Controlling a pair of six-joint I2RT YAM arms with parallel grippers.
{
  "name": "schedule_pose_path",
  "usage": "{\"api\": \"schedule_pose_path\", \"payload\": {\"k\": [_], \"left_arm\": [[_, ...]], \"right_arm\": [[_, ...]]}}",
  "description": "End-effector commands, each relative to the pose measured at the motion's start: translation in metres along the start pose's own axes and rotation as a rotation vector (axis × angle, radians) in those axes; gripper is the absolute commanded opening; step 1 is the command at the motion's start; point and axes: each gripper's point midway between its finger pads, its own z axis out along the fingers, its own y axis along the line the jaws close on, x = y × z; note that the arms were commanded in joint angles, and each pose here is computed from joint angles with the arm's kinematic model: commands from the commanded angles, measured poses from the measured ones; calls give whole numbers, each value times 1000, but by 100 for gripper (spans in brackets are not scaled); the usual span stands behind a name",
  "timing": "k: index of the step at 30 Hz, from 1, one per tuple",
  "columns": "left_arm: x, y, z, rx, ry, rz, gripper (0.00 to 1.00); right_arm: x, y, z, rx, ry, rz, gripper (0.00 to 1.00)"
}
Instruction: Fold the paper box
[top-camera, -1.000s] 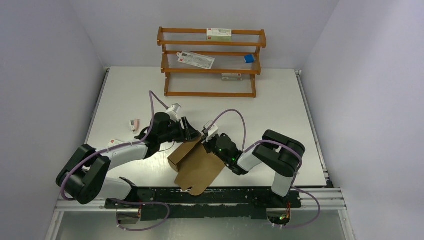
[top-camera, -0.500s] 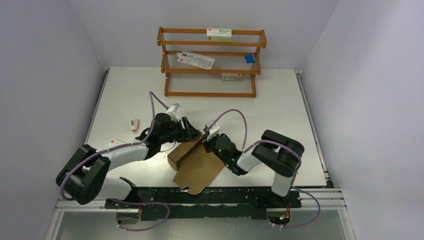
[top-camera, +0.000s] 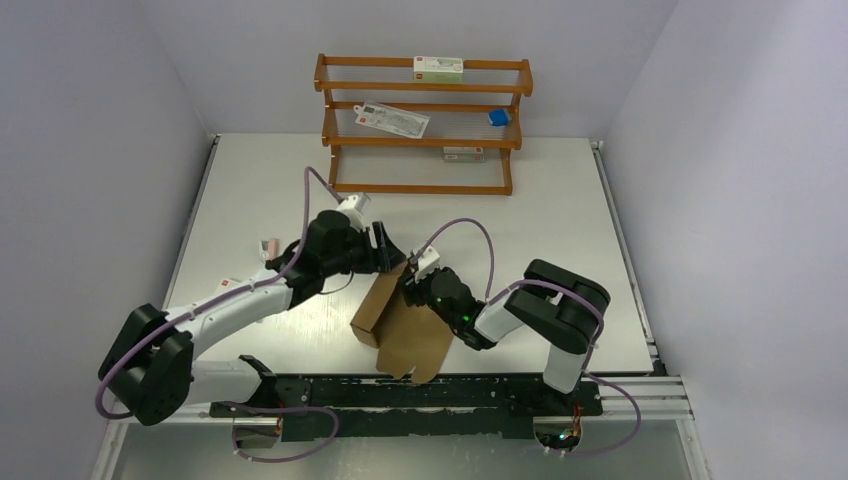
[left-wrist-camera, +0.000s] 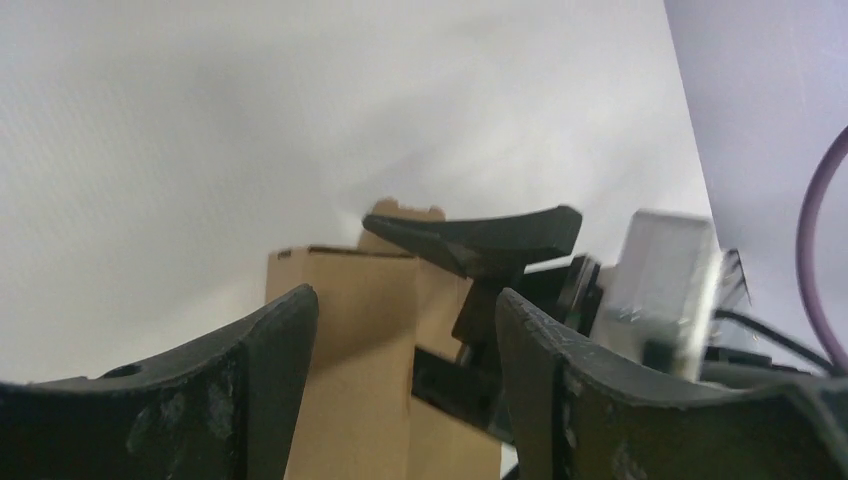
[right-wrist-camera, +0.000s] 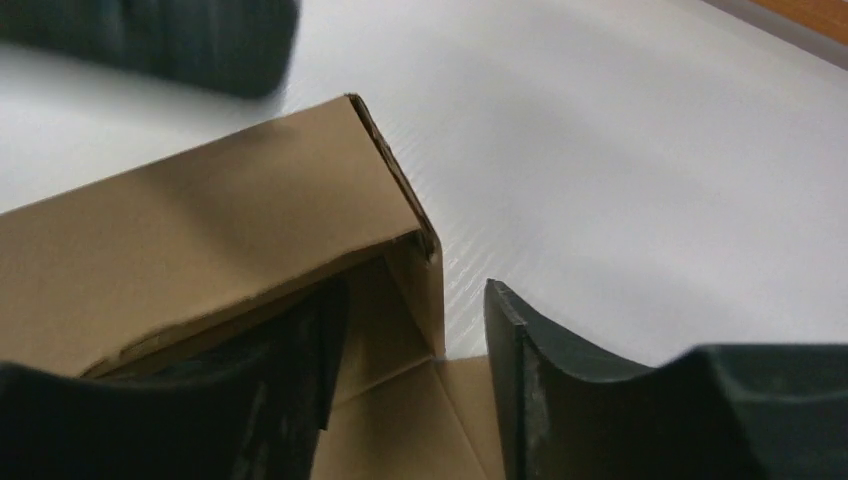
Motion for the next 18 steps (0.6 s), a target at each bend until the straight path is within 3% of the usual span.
{"api": "schedule_pose_path", "payload": {"k": [1,6,9,18], "left_arm": [[-35,0,-17,-109,-70,113,71],[-41,7,-28,-175,-65,143,72],[-35,11,-36,-217,-42,165,73],[-35,2,-60,-364,-30,299,73]], "right_arm": [[-9,-7,-6,20,-6,-20,60],[-11,-9,-16,21,18,-22,83],[-12,-17,-24,56,44,-14,91],[-17,-58,-63,323,149,248,100]]}}
